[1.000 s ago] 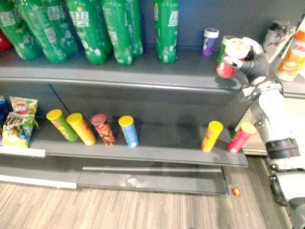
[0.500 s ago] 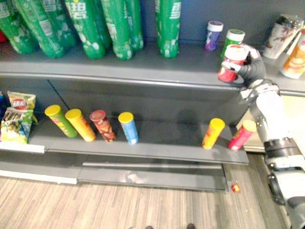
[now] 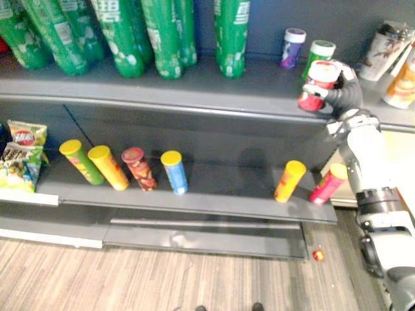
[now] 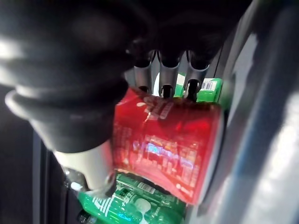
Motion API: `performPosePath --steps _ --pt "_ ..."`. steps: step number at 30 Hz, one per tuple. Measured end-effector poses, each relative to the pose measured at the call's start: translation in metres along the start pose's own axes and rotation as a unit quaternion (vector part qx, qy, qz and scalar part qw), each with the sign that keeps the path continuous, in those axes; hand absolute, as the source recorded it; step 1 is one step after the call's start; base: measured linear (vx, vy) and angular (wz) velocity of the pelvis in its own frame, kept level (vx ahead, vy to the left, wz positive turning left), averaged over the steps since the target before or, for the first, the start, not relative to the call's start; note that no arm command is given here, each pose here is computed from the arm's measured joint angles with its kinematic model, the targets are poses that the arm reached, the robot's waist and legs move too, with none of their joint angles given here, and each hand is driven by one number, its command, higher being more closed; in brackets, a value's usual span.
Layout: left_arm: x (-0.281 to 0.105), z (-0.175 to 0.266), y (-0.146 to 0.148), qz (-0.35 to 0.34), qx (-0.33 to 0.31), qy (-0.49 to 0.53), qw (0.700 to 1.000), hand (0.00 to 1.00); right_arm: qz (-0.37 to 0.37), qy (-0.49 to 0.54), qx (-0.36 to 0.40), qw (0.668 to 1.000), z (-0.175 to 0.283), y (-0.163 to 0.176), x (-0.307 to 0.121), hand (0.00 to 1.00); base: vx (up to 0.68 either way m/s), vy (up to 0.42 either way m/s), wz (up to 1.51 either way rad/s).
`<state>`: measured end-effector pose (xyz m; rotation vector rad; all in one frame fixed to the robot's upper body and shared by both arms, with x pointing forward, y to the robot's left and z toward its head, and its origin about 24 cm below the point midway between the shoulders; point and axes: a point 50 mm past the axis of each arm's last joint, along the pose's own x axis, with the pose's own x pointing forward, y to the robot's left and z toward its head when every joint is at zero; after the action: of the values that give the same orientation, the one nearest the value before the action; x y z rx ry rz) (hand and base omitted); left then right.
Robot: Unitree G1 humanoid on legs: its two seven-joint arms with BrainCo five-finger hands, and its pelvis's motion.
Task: Put the gum and the chips on the shelf.
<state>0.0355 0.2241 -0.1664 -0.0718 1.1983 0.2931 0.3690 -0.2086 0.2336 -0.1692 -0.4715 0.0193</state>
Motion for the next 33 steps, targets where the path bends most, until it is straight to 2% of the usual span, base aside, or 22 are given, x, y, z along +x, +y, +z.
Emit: performPosePath --steps 1,20,33 --pt "0.0 0.0 0.0 0.0 0.0 0.0 1.0 0.0 -0.009 -0.001 0.009 1.0 0.0 0.0 0.0 0.0 0.0 0.0 0.0" --pt "0.0 0.001 0.001 0.003 -0.01 -0.003 1.0 0.0 -0.057 -0.005 0.009 0.998 0.003 -0.012 0.004 0.0 0.0 0.0 0.0" --pt "0.0 0.0 0.001 0.009 -0.016 -0.002 1.0 0.0 -0.095 -0.063 0.032 0.993 0.018 -0.029 -0.025 0.0 0.0 -0.001 0.01"
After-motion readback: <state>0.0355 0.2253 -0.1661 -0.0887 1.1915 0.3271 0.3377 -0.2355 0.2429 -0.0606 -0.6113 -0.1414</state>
